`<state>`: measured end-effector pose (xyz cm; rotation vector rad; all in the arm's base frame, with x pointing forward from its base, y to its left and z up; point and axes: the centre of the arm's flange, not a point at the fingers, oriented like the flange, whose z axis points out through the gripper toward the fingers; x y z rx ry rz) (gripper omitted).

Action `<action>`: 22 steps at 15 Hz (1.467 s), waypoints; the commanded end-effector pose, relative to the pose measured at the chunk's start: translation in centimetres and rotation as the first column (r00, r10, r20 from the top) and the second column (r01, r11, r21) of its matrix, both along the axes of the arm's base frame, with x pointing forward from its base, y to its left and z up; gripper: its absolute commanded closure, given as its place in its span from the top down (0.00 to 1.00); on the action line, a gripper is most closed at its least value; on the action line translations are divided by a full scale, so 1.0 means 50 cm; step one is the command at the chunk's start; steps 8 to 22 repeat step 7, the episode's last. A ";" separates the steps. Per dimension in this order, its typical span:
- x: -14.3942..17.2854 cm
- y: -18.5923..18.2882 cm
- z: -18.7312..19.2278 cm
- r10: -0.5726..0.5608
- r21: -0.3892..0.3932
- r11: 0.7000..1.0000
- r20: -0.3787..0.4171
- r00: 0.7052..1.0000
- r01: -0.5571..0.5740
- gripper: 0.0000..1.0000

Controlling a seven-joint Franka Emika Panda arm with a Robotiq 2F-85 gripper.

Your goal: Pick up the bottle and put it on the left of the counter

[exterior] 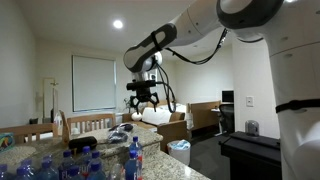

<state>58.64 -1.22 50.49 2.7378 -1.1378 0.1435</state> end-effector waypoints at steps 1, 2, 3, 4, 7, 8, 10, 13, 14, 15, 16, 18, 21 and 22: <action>0.002 -0.053 0.003 0.137 0.029 0.991 -0.142 0.980 -0.134 1.00; 0.006 -0.066 -0.005 0.183 0.041 0.983 -0.167 0.969 -0.179 1.00; 0.004 -0.083 -0.007 0.226 0.050 0.974 -0.194 0.955 -0.220 1.00; -0.011 -0.054 -0.007 0.151 0.016 0.988 -0.141 0.978 -0.151 1.00; -0.005 -0.077 -0.018 0.199 0.027 0.980 -0.171 0.965 -0.197 1.00; -0.005 -0.077 -0.018 0.199 0.027 0.980 -0.171 0.965 -0.197 1.00; -0.005 -0.077 -0.018 0.199 0.027 0.980 -0.171 0.965 -0.197 1.00; -0.005 -0.077 -0.018 0.199 0.027 0.980 -0.171 0.965 -0.197 1.00; -0.005 -0.077 -0.018 0.199 0.027 0.980 -0.171 0.965 -0.197 1.00; -0.005 -0.077 -0.018 0.199 0.027 0.980 -0.171 0.965 -0.197 1.00; -0.005 -0.077 -0.018 0.199 0.027 0.980 -0.171 0.965 -0.197 1.00; -0.005 -0.077 -0.018 0.199 0.027 0.980 -0.171 0.965 -0.197 1.00; -0.005 -0.077 -0.018 0.199 0.027 0.980 -0.171 0.965 -0.197 1.00; -0.005 -0.077 -0.018 0.199 0.027 0.980 -0.171 0.965 -0.197 1.00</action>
